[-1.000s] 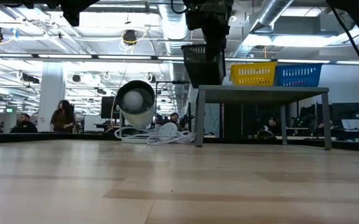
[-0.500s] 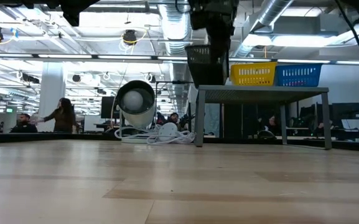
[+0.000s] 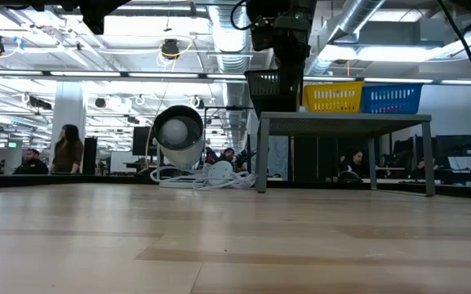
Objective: Pick & Place Office Desk Supplies
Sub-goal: Put the black basket filled with crayons on the shelf
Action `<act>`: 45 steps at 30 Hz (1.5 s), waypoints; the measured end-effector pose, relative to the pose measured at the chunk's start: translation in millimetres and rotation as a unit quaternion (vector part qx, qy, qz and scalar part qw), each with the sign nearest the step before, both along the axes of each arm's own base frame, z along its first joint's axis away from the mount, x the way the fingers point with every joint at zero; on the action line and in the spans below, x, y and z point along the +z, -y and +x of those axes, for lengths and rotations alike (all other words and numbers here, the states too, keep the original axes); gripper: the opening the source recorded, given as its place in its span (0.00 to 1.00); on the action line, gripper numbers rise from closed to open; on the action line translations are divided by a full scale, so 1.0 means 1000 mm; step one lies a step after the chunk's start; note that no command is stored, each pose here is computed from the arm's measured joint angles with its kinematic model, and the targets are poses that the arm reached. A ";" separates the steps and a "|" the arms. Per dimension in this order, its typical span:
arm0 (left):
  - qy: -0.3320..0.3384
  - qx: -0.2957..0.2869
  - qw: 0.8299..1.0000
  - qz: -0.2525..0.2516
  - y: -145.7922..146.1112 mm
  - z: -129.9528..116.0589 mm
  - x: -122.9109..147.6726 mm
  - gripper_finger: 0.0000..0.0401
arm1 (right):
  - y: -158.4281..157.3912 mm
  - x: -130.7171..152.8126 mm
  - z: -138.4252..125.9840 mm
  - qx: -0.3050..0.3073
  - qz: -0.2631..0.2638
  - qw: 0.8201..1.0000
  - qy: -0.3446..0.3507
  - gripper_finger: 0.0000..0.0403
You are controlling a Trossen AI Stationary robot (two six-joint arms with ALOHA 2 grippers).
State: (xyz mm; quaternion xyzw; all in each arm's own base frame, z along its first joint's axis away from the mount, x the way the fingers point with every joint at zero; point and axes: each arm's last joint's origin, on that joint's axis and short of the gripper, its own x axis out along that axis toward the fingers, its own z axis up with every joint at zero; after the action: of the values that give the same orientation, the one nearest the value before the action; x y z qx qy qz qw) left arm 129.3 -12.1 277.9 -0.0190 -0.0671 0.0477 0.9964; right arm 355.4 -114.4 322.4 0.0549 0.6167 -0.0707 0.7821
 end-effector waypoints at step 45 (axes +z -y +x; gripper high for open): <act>0.001 0.000 1.000 0.000 0.000 0.000 0.000 0.49 | 0.008 -0.013 -0.007 -0.025 0.028 0.999 -0.030 0.24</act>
State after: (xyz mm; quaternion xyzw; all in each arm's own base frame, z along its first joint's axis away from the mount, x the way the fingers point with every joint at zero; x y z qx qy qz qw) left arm 129.2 -12.1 278.2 -0.0195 -0.0684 0.0481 0.9963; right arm 348.6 -122.6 309.8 0.0900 0.6404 -0.0746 0.7591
